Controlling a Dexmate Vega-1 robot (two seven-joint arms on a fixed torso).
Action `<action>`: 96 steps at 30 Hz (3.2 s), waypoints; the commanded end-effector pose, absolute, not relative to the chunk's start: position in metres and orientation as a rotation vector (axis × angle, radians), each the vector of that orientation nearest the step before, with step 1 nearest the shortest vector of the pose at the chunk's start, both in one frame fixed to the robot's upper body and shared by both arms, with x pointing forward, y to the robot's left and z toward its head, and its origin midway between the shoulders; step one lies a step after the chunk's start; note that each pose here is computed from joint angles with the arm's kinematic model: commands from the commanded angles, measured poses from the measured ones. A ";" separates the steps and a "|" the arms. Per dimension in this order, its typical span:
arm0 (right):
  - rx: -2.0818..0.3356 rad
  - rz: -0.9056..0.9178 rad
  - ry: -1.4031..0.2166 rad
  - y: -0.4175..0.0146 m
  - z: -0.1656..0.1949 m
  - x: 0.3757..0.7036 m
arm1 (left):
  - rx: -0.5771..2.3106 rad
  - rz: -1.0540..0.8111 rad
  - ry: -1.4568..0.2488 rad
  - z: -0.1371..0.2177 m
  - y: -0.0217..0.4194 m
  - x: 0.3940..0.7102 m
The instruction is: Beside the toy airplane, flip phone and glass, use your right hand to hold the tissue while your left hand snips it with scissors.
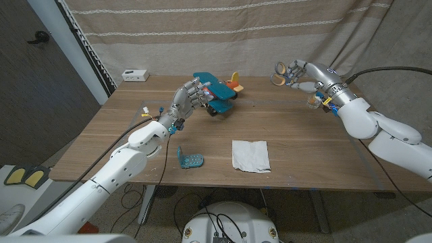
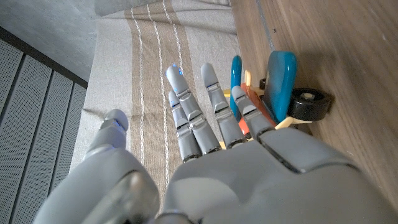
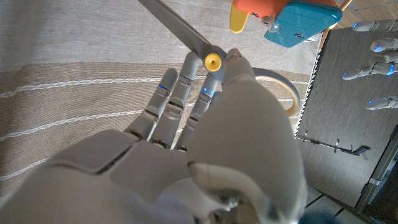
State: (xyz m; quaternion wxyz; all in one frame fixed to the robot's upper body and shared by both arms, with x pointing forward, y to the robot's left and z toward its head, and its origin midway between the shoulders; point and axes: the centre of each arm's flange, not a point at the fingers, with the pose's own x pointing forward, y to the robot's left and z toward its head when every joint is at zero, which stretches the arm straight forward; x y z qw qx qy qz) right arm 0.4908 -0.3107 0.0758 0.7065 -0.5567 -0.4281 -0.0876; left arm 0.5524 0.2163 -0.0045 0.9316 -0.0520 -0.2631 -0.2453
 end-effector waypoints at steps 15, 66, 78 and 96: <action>-1.241 -0.192 -1.026 -0.301 0.078 0.478 | -0.049 -0.549 -0.481 0.009 0.202 0.560; -1.327 -0.229 -1.146 -0.286 0.077 0.474 | -0.347 -0.980 -0.226 0.012 0.161 0.567; -1.332 -0.217 -1.170 -0.282 0.077 0.468 | -0.355 -0.991 -0.175 0.008 0.162 0.568; -1.324 -0.212 -1.224 -0.276 0.077 0.463 | -0.312 -1.095 -0.140 0.015 0.151 0.568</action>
